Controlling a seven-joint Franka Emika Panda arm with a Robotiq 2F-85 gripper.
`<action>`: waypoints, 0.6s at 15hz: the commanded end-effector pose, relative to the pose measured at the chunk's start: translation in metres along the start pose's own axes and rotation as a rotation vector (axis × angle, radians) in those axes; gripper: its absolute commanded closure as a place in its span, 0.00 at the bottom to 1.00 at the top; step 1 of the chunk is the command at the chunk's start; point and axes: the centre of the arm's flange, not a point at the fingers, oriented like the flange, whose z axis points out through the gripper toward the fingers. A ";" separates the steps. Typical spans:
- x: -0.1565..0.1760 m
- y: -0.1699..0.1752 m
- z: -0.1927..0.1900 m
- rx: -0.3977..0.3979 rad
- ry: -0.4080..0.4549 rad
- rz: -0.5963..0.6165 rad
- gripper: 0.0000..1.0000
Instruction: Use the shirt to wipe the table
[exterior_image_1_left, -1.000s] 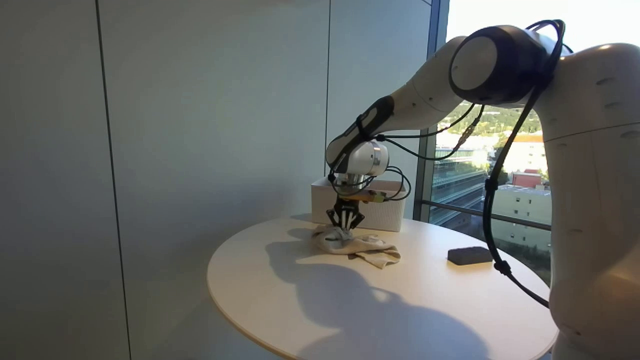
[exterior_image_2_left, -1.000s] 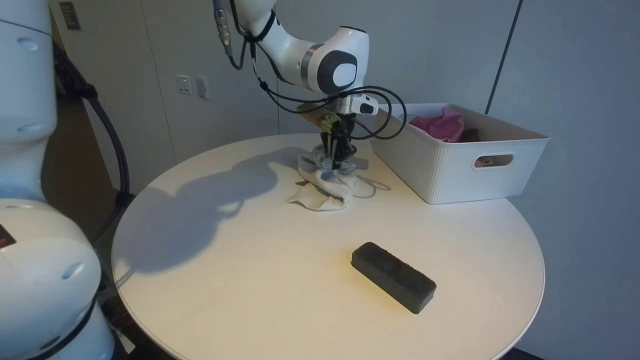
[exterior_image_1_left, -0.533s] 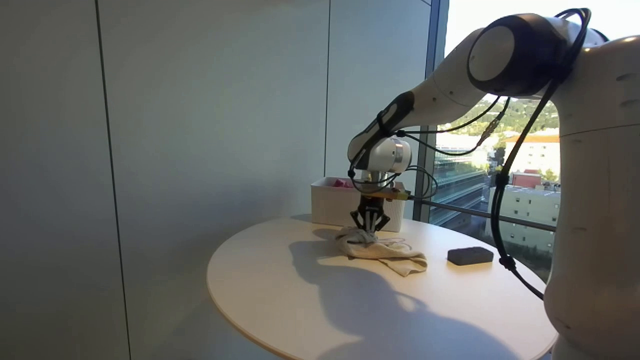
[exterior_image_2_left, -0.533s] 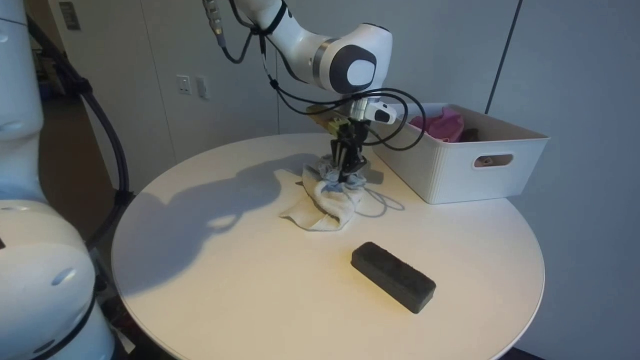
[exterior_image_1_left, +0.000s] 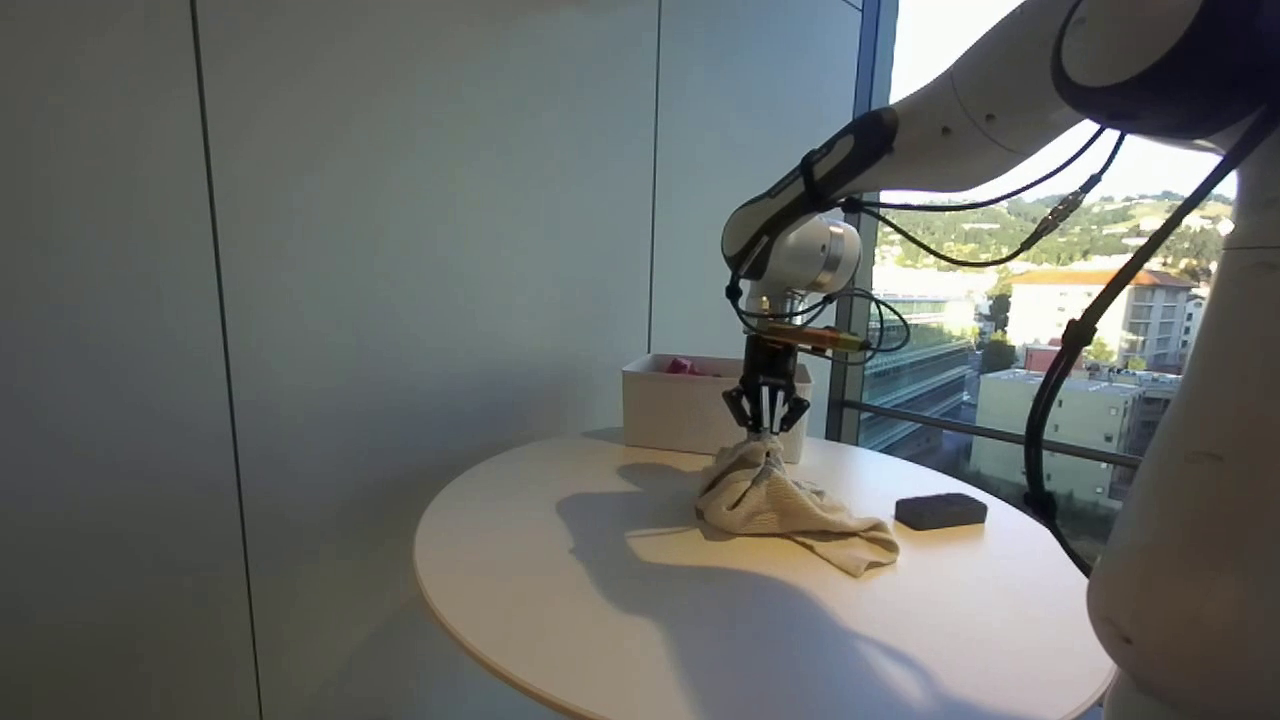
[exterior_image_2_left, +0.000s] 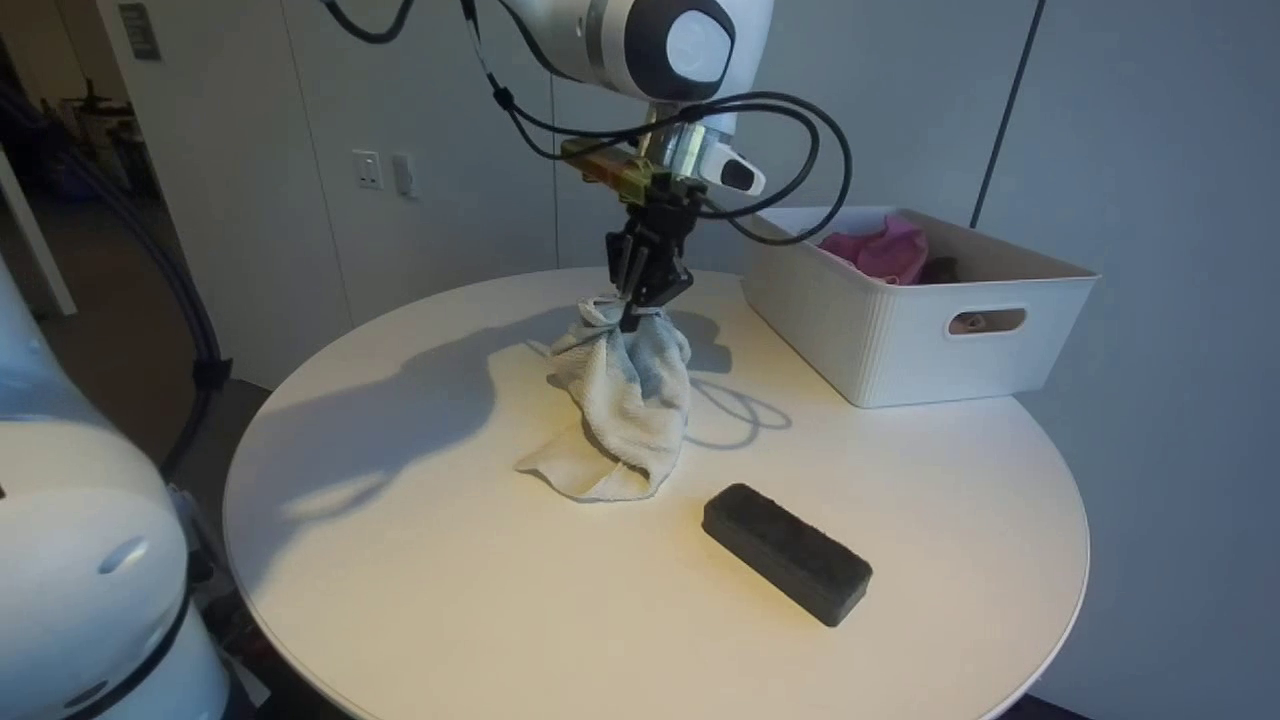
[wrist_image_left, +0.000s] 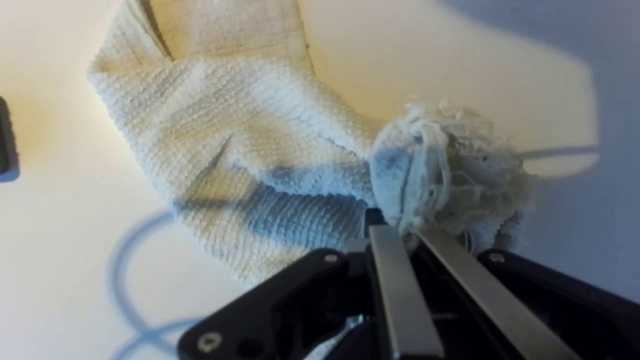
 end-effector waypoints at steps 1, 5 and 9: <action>-0.027 -0.027 -0.026 -0.064 -0.102 -0.142 0.91; -0.034 -0.033 -0.015 -0.058 -0.146 -0.143 0.82; -0.035 -0.032 -0.015 -0.059 -0.154 -0.156 0.82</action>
